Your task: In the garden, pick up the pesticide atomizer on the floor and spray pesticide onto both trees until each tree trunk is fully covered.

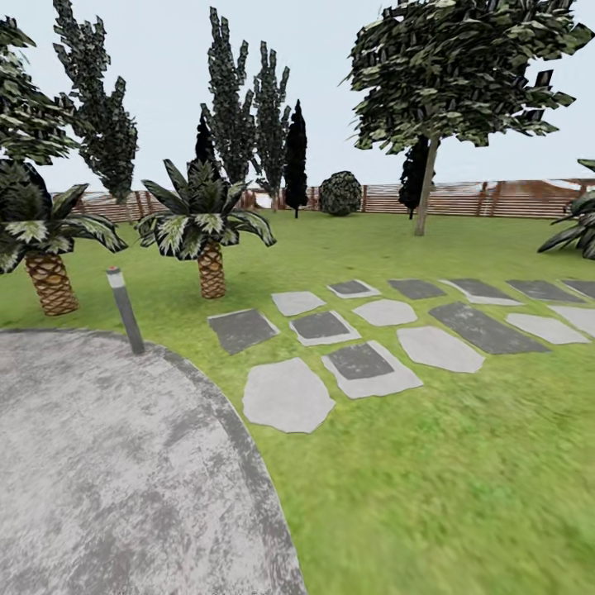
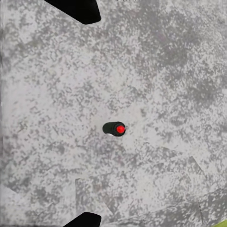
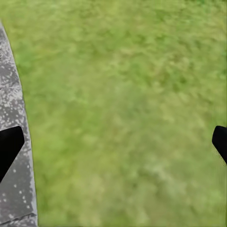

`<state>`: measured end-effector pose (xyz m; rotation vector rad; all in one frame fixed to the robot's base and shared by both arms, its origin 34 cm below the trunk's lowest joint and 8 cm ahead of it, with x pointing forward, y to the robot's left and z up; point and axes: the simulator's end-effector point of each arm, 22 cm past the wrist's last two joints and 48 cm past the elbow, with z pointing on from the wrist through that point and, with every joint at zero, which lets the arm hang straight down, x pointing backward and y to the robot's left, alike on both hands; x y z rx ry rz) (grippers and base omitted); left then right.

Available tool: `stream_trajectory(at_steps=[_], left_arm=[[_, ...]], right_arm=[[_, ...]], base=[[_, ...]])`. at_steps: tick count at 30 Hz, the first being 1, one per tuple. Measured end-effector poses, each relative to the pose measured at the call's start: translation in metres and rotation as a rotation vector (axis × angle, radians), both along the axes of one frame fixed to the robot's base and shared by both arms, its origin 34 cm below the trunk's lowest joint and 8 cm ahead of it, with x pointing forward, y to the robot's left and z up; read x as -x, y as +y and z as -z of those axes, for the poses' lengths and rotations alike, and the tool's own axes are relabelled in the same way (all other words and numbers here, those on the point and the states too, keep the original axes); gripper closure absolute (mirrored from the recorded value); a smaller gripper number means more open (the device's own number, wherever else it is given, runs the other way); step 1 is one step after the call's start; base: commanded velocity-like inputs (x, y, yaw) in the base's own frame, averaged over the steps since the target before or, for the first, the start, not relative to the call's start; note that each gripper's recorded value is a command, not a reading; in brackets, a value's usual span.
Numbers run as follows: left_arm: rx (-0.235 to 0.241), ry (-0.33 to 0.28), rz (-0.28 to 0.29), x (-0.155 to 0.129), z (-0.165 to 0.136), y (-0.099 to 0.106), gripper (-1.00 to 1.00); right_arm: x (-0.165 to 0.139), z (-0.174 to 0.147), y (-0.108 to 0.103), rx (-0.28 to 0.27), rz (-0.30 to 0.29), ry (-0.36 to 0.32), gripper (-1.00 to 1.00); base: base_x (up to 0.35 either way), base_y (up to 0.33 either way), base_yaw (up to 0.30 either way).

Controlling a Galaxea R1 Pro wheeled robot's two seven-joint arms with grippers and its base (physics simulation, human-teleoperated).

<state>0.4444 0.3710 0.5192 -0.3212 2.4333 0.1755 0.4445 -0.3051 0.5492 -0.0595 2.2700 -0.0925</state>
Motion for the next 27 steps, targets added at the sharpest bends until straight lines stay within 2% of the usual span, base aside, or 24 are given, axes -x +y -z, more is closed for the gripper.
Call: stream_trajectory(at_steps=[17, 27], left_arm=[[0.000, 0.000, 0.000, 0.0000, 0.0000, 0.0000, -1.00], [0.000, 0.000, -0.001, 0.0000, -0.0001, 0.0000, -1.00]], right_arm=[[0.0000, 0.0000, 0.0000, 0.000, 0.000, 0.000, -1.00], [0.0001, 0.0000, 0.0001, 0.000, 0.000, 0.000, -1.00]], base=[[0.002, -0.278, 0.276], [0.078, -0.278, 0.276]])
